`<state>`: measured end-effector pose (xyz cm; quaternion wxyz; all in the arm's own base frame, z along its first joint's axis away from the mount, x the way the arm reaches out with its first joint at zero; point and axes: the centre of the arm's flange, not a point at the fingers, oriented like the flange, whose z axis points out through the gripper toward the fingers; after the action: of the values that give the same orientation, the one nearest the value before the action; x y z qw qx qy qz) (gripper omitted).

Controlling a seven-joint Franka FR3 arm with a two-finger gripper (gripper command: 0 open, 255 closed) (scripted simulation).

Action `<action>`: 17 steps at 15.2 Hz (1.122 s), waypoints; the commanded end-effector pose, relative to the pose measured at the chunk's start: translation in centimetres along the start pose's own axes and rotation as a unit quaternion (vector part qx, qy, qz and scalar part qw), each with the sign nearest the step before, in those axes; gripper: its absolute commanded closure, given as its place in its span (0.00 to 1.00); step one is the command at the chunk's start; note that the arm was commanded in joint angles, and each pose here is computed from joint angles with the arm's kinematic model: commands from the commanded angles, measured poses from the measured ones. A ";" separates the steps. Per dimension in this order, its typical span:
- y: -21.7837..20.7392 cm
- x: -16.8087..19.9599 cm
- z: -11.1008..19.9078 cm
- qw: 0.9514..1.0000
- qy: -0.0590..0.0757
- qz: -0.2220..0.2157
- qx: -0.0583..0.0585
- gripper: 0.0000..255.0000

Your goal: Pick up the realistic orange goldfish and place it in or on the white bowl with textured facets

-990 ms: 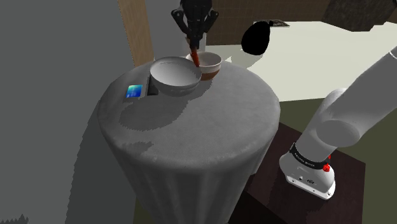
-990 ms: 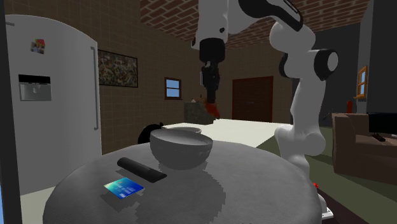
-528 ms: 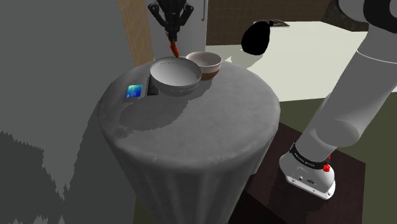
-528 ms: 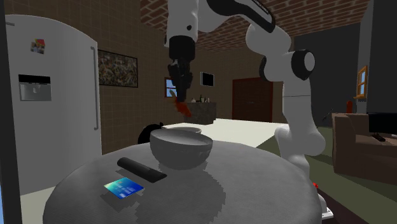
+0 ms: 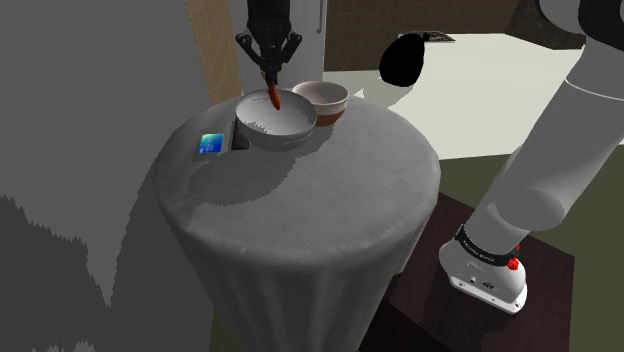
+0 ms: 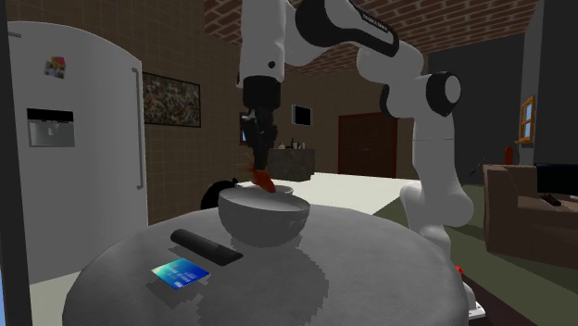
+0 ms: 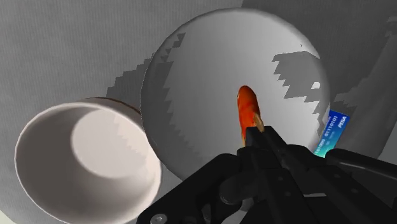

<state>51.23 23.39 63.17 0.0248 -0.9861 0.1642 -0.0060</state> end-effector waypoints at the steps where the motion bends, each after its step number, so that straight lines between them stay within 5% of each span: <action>1: -0.1 -0.2 1.0 1.000 0.000 0.000 0.000 1.00; 13: 0.1 -0.2 3.5 1.000 0.000 0.000 0.000 1.00; 14: 0.1 0.0 3.5 1.000 0.000 0.000 0.000 0.00; 17: 0.1 0.0 3.4 1.000 0.000 0.000 0.000 0.00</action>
<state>51.27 23.48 59.79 0.0253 -0.9861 0.1642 -0.0069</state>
